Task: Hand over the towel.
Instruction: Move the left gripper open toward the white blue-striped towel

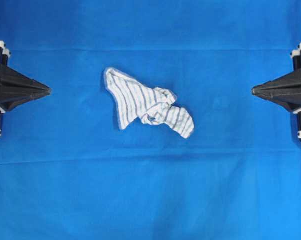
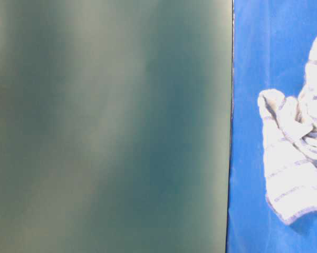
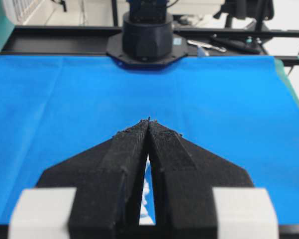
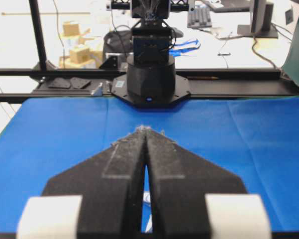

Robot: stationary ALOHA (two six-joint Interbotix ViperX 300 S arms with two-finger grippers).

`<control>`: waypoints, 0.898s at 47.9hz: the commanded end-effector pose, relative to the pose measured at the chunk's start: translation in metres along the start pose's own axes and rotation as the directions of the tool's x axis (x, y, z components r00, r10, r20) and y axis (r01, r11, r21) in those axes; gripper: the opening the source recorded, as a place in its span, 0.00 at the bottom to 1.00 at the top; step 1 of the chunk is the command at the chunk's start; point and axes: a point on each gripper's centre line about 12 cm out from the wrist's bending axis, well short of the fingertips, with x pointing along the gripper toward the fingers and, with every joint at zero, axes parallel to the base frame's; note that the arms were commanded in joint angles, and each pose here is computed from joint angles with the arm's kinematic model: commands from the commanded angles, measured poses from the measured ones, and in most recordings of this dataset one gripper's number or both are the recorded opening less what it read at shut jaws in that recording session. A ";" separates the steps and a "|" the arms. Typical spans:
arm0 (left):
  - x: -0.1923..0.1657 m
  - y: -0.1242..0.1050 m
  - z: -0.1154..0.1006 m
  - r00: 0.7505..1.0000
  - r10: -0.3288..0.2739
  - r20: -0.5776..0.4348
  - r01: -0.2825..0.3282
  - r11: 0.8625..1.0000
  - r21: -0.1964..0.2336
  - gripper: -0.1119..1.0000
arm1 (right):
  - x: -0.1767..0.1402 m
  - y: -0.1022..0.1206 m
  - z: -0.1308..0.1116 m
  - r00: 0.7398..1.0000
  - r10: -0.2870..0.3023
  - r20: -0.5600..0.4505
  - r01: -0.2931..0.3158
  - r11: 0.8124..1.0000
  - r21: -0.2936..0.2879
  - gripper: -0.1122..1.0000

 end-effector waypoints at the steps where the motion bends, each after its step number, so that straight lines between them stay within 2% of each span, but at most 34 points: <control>1: 0.002 0.000 0.002 1.000 0.002 0.002 -0.002 1.000 -0.006 0.10 | 0.004 0.001 0.012 1.000 0.003 0.029 -0.003 1.000 0.002 0.10; 14: 0.009 0.002 0.012 0.999 0.012 0.037 -0.012 1.000 -0.003 0.10 | 0.005 0.001 0.017 0.999 0.003 0.032 -0.003 1.000 0.008 0.10; 21: 0.018 0.014 0.010 0.998 0.067 0.008 -0.067 0.998 0.001 0.10 | 0.007 0.001 0.015 1.000 0.003 0.015 -0.003 1.000 0.011 0.10; 29: 0.036 0.032 0.000 0.986 0.140 -0.092 -0.140 0.990 0.011 0.14 | 0.011 0.001 0.014 1.000 0.003 0.002 -0.003 1.000 0.012 0.10; 32: 0.046 0.040 -0.006 0.977 0.162 -0.138 -0.161 0.987 0.019 0.26 | 0.013 0.001 0.012 1.000 0.003 -0.005 -0.003 1.000 0.012 0.10; 37: 0.063 0.051 -0.020 0.958 0.192 -0.213 -0.188 0.981 0.043 0.56 | 0.013 0.001 0.012 1.000 0.003 -0.008 -0.003 1.000 0.012 0.10; 42: 0.084 0.062 -0.041 0.919 0.209 -0.335 -0.197 0.978 0.068 0.83 | 0.013 0.001 0.011 1.000 0.003 -0.012 -0.002 1.000 0.012 0.10; 43: 0.089 0.065 -0.049 0.903 0.209 -0.376 -0.195 0.978 0.075 0.87 | 0.013 0.001 0.011 1.000 0.003 -0.014 -0.002 1.000 0.012 0.10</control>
